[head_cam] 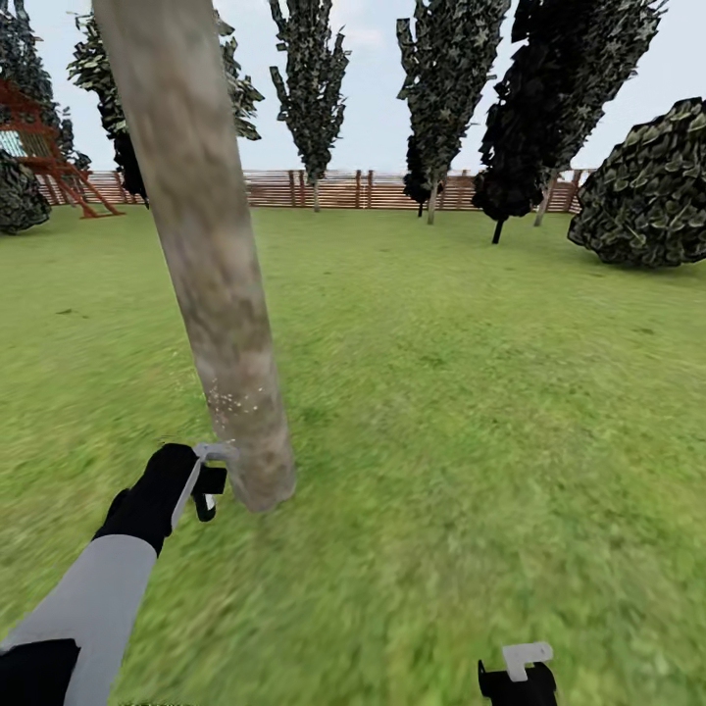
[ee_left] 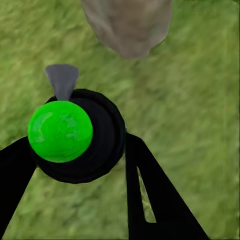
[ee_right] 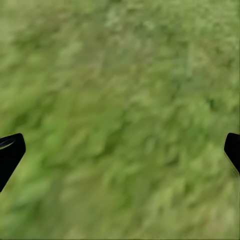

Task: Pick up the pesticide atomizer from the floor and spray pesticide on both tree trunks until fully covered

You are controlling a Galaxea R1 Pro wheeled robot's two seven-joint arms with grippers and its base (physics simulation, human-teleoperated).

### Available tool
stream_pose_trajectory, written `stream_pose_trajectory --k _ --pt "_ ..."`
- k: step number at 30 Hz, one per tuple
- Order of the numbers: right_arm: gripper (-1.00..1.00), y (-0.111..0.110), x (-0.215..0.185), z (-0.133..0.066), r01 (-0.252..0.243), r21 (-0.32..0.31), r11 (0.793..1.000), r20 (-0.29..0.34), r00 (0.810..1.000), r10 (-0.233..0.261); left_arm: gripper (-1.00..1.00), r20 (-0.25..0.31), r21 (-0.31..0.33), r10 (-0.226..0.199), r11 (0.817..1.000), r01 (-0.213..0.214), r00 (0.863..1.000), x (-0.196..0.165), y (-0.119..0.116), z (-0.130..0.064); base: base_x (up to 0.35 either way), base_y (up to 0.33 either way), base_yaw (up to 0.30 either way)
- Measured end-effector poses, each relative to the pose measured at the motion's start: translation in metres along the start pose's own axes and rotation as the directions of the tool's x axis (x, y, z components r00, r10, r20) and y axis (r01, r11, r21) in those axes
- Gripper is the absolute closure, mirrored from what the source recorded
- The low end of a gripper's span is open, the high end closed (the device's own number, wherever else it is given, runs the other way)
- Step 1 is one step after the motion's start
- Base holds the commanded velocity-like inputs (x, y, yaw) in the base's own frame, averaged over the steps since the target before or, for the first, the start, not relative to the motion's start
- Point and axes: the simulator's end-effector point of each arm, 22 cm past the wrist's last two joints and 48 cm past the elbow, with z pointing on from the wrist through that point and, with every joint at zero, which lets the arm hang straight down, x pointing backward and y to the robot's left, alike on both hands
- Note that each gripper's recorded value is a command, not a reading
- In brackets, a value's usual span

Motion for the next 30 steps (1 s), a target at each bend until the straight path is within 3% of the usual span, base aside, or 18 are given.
stream_pose_trajectory --k 13,27,30 --pt "-1.00 0.000 0.000 0.000 0.000 0.000 1.000 0.000 1.000 0.000 1.00 -0.001 -0.009 0.012 1.000 -0.012 1.000 0.001 -0.001 0.000 0.132 -0.263 0.267" --pt "-1.00 -0.004 0.001 0.000 0.002 0.005 1.000 -0.002 1.000 -0.002 1.00 -0.004 -0.008 0.012 1.000 -0.012 1.000 0.002 -0.002 0.001 0.079 -0.266 0.019" --pt "-1.00 -0.004 0.001 0.000 0.001 0.005 1.000 -0.001 1.000 -0.001 1.00 -0.034 -0.019 0.011 1.000 -0.012 0.999 0.023 0.005 0.008 0.001 -0.274 0.000"
